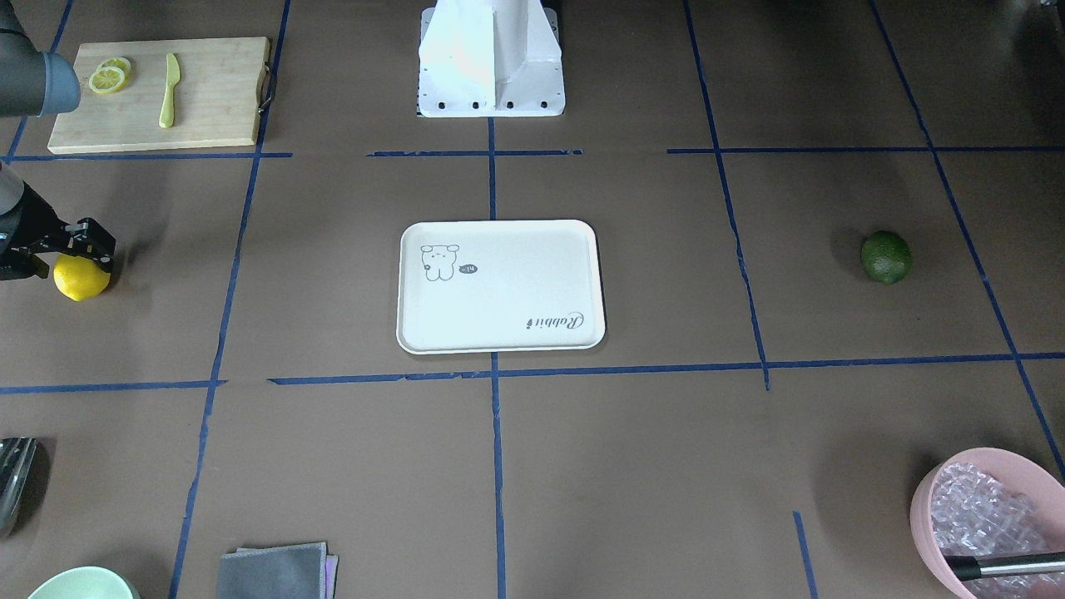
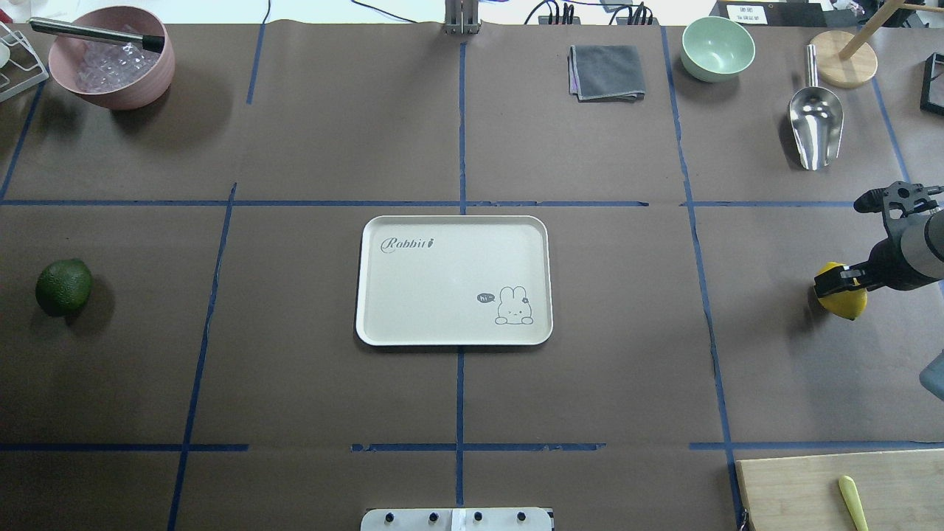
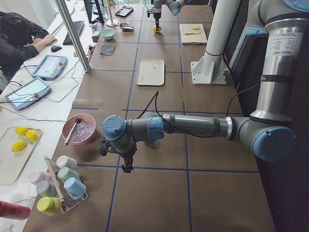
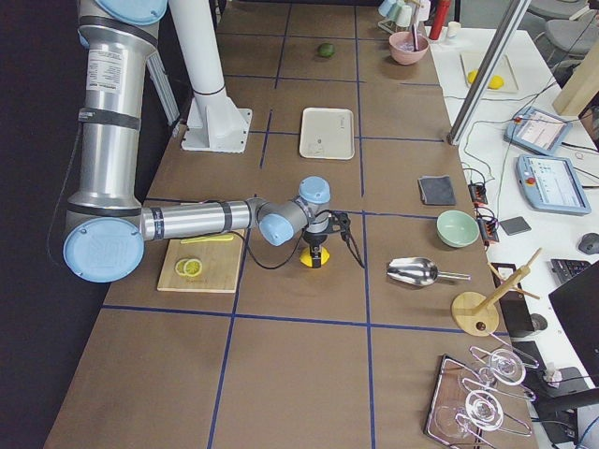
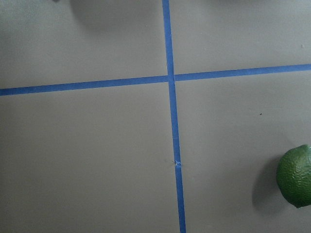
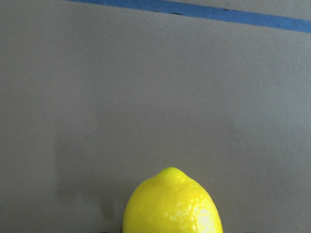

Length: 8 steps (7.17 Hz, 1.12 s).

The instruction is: Place all lemons on tray

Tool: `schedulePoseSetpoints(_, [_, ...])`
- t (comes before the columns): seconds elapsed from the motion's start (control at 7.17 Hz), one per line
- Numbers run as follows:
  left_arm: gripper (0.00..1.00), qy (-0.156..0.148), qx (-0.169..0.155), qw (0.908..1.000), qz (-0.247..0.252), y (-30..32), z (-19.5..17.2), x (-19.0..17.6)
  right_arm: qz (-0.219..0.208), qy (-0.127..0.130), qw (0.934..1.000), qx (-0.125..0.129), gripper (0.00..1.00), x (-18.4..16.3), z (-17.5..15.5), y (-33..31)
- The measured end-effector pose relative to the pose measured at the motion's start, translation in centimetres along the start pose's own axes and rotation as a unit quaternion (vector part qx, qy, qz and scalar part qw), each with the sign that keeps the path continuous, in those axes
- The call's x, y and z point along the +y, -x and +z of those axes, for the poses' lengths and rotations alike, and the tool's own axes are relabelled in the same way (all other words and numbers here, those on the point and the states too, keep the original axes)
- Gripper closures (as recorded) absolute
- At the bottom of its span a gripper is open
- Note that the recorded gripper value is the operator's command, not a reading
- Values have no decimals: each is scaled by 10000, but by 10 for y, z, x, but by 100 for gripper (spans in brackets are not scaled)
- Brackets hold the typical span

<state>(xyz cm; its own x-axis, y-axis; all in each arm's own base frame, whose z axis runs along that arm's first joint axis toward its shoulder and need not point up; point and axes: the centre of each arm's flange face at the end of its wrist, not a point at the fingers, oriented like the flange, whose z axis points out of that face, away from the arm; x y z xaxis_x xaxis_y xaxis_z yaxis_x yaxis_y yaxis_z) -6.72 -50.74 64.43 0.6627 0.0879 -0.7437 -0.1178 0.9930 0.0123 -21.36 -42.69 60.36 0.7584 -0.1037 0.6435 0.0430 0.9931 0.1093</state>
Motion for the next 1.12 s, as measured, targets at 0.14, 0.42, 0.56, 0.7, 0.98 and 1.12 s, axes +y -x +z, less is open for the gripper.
schedulePoseSetpoints(0.14, [0,-10,-1,10000,8,-1,-1,0,-20,-11,10000,1,100,-1,0,1])
schedulePoseSetpoints(0.42, [0,-169,-35,9998,38,-7,-5,-6,-74,-89,9998,-142,100,-4,-16,10])
schedulePoseSetpoints(0.56, [0,-360,-71,9993,17,-19,-4,-13,-20,-154,9993,-345,100,-9,-39,13])
schedulePoseSetpoints(0.7, [0,-526,-77,9986,-46,-38,5,-20,93,-186,9979,-610,100,-15,-68,13])
schedulePoseSetpoints(0.98, [0,-819,35,9962,-309,-70,41,-12,184,-247,9955,-900,100,-31,-123,41])
schedulePoseSetpoints(1.12, [0,-992,133,9937,-509,-87,63,-1,212,-238,9952,-923,100,-46,-148,68])
